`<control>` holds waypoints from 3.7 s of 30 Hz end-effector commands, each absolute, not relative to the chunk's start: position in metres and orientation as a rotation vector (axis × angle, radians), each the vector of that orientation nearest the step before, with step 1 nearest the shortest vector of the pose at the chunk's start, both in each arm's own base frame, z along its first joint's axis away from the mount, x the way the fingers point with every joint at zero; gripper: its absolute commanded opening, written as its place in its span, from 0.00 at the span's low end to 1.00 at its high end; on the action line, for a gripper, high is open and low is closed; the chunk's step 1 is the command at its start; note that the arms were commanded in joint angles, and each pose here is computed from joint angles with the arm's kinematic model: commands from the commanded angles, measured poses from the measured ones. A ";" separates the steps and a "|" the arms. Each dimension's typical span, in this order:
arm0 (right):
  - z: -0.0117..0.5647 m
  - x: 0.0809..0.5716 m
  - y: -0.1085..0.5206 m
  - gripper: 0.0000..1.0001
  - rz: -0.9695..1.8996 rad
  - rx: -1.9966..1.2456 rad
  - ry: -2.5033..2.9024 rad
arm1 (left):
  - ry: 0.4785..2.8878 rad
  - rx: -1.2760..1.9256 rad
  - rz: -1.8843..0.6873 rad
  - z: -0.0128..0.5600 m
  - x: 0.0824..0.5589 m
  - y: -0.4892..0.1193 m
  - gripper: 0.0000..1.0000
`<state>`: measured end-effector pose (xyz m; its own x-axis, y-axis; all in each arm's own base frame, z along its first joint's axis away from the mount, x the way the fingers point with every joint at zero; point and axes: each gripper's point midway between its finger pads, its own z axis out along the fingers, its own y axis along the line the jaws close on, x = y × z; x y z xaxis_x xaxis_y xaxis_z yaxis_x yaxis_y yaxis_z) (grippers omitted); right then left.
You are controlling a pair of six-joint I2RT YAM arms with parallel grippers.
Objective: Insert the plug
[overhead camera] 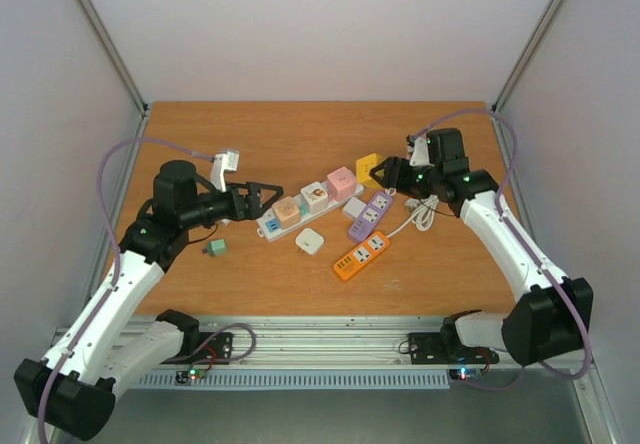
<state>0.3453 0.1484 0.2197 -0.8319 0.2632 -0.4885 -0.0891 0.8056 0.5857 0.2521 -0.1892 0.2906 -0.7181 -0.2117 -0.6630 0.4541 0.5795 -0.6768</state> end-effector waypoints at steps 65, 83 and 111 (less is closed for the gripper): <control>0.305 0.221 0.290 0.87 0.867 -1.100 1.782 | 2.377 0.120 -1.322 0.257 0.237 -0.221 0.38; 0.257 0.222 0.350 0.89 0.625 -1.457 1.631 | 2.423 0.251 -1.389 0.242 0.222 -0.229 0.41; 0.220 0.218 0.368 0.73 0.689 -1.623 1.736 | 2.405 0.286 -1.443 0.243 0.220 -0.234 0.45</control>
